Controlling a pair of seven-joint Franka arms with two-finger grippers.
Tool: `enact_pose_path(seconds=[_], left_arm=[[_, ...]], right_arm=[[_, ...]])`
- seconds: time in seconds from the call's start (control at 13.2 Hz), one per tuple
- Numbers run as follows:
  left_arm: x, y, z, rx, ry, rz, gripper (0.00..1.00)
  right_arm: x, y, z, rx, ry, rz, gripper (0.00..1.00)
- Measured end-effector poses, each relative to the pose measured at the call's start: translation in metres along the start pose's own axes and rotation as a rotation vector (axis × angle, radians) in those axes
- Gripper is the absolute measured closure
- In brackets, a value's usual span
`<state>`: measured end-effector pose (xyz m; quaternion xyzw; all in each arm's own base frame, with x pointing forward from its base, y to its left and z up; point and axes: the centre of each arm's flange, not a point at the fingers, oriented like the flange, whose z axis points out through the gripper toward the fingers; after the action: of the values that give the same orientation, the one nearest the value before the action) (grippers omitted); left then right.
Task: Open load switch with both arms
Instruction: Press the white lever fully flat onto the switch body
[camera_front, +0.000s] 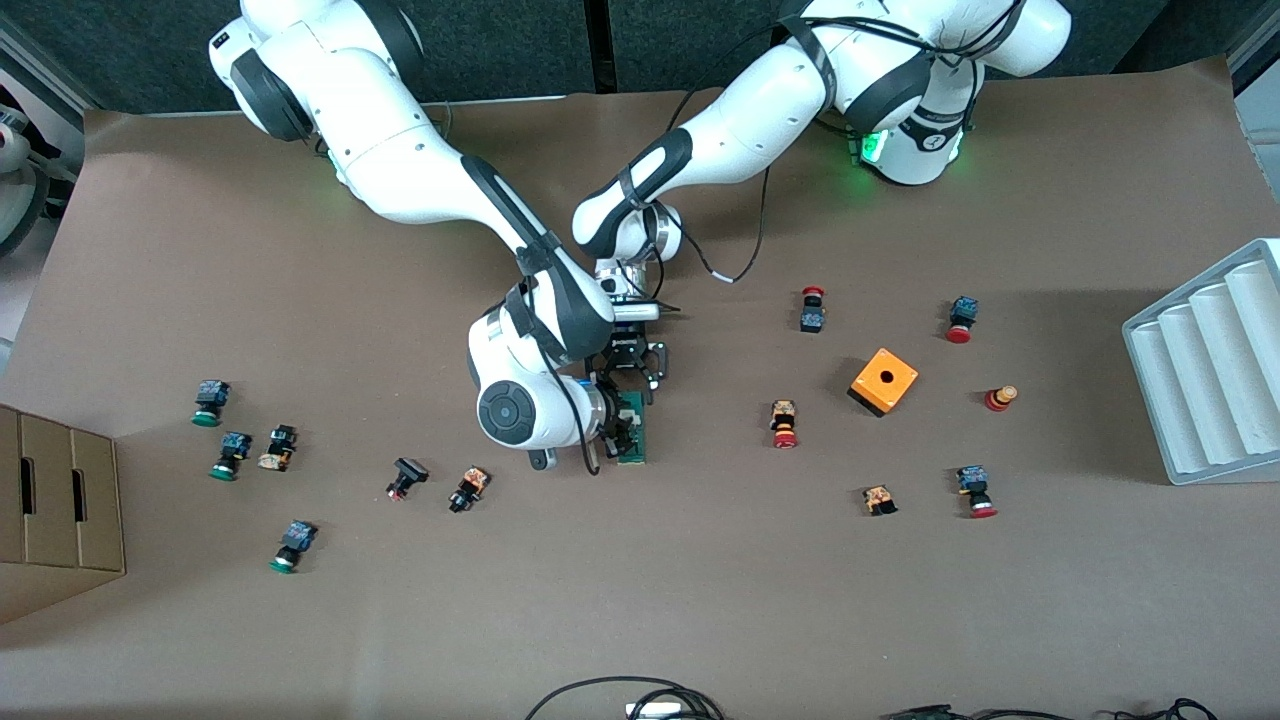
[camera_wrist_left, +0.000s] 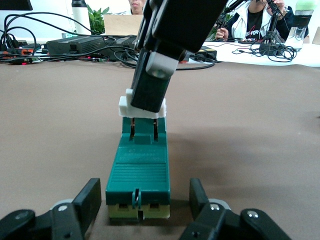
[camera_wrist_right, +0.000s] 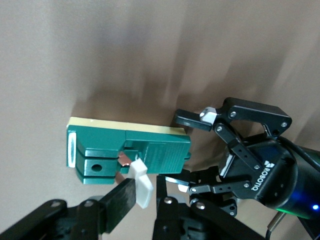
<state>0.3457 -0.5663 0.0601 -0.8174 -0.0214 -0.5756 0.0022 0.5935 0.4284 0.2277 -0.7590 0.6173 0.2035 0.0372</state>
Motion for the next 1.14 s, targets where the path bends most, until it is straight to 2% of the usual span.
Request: enact_pose_path(seconds=[1.14], left_arm=[[0.003,0.004,0.003,0.000,0.004,-0.012,0.22]], right_arm=[[-0.004,0.008,-0.005,-0.011,0.009,-0.009,0.75]])
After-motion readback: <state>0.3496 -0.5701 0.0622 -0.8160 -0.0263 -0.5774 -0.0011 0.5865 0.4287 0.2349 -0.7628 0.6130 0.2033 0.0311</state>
